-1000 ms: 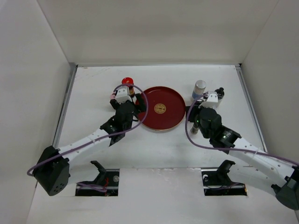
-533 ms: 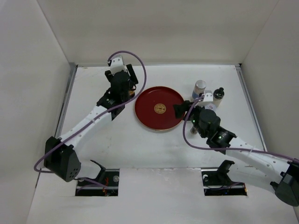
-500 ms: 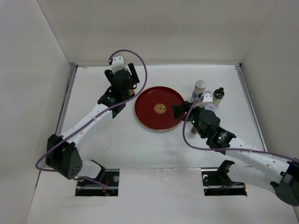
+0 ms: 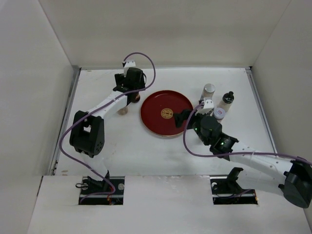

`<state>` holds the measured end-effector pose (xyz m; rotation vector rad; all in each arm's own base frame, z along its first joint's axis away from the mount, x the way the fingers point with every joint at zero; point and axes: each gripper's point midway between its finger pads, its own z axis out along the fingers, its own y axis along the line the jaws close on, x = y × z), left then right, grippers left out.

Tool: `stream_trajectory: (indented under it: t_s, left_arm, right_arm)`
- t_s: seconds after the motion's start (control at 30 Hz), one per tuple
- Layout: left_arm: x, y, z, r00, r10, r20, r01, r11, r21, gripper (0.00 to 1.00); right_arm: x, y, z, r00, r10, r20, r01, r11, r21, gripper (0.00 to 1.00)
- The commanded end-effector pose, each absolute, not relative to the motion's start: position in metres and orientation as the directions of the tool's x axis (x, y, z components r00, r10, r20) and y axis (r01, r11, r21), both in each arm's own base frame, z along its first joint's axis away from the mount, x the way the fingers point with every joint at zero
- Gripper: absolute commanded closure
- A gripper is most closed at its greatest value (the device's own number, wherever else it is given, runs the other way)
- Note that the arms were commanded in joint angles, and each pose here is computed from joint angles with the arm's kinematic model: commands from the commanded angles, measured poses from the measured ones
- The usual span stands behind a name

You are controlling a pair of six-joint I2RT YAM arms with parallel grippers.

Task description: Organize the condiment bottles

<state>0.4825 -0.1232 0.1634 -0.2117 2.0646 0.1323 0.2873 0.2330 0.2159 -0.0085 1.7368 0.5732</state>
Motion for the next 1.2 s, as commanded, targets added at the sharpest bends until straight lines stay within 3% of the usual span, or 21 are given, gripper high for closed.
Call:
stream_trajectory:
  t_s: [0.0, 0.27, 0.53, 0.87, 1.17]
  left_arm:
    - [0.497, -0.132, 0.187, -0.441, -0.110, -0.891, -0.168, 0.985, -0.038, 0.15]
    - [0.503, -0.139, 0.167, -0.470, -0.102, -0.877, -0.148, 0.988, -0.036, 0.16]
    - [0.516, -0.147, 0.153, -0.488, -0.100, -0.867, -0.138, 0.990, -0.036, 0.23]
    - [0.523, -0.143, 0.179, -0.420, -0.129, -0.898, -0.152, 0.986, -0.070, 0.64]
    - [0.517, -0.137, 0.281, -0.207, -0.199, -0.958, -0.147, 0.974, -0.171, 0.70]
  right_arm:
    - [0.286, 0.244, 0.236, -0.209, 0.333, -0.920, -0.358, 0.849, 0.388, 0.06]
    - [0.285, 0.246, 0.237, -0.205, 0.335, -0.920, -0.367, 0.845, 0.389, 0.05]
    - [0.284, 0.245, 0.237, -0.204, 0.334, -0.920, -0.366, 0.846, 0.388, 0.05]
    - [0.285, 0.247, 0.233, -0.213, 0.326, -0.921, -0.367, 0.847, 0.385, 0.04]
    - [0.284, 0.245, 0.235, -0.205, 0.344, -0.916, -0.365, 0.842, 0.398, 0.04]
